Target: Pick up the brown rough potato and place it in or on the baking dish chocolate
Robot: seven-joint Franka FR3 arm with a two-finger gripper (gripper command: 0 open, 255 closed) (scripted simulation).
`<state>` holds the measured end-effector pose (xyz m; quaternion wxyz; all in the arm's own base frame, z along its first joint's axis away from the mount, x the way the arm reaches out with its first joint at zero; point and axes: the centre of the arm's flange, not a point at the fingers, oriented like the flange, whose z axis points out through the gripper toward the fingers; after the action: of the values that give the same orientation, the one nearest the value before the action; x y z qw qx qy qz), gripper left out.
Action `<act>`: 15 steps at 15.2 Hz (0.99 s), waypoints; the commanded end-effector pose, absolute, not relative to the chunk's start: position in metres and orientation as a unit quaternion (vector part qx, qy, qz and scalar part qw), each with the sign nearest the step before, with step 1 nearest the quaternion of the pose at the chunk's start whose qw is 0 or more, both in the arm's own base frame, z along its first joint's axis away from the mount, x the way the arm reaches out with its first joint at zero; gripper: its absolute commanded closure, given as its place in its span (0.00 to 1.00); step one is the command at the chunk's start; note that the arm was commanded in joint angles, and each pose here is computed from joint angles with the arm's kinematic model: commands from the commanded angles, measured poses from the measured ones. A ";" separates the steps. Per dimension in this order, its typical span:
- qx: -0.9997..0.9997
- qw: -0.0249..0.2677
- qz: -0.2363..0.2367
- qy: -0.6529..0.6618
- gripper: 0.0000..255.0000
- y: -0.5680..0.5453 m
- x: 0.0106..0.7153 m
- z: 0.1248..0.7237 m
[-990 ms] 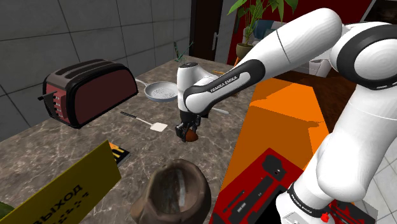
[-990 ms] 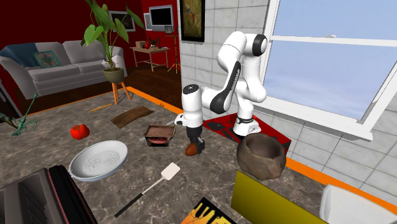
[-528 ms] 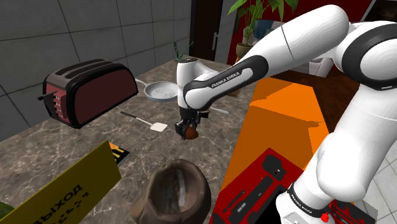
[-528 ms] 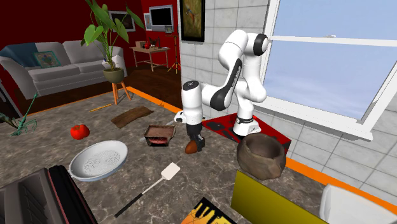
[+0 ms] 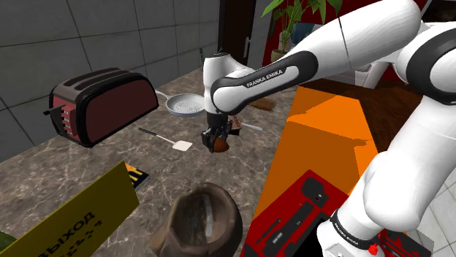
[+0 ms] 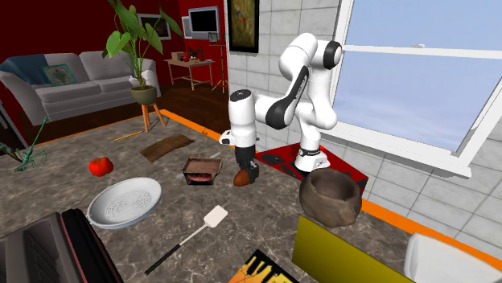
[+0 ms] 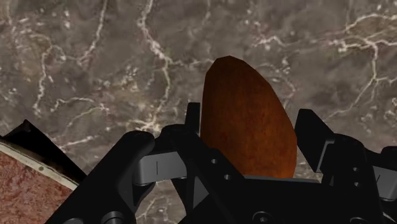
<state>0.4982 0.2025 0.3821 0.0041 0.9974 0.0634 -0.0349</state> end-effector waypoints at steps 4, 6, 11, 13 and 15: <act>0.997 0.004 -0.035 0.063 1.00 0.203 0.497 0.409; 0.997 0.004 -0.035 0.063 1.00 0.203 0.497 0.419; 0.997 0.004 -0.035 0.063 1.00 0.203 0.497 0.446; 0.997 0.004 -0.035 0.063 1.00 0.203 0.497 0.456; 0.997 0.004 -0.035 0.063 1.00 0.203 0.497 0.467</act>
<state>0.4986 0.2032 0.4610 0.0041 0.9974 0.0635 -0.0349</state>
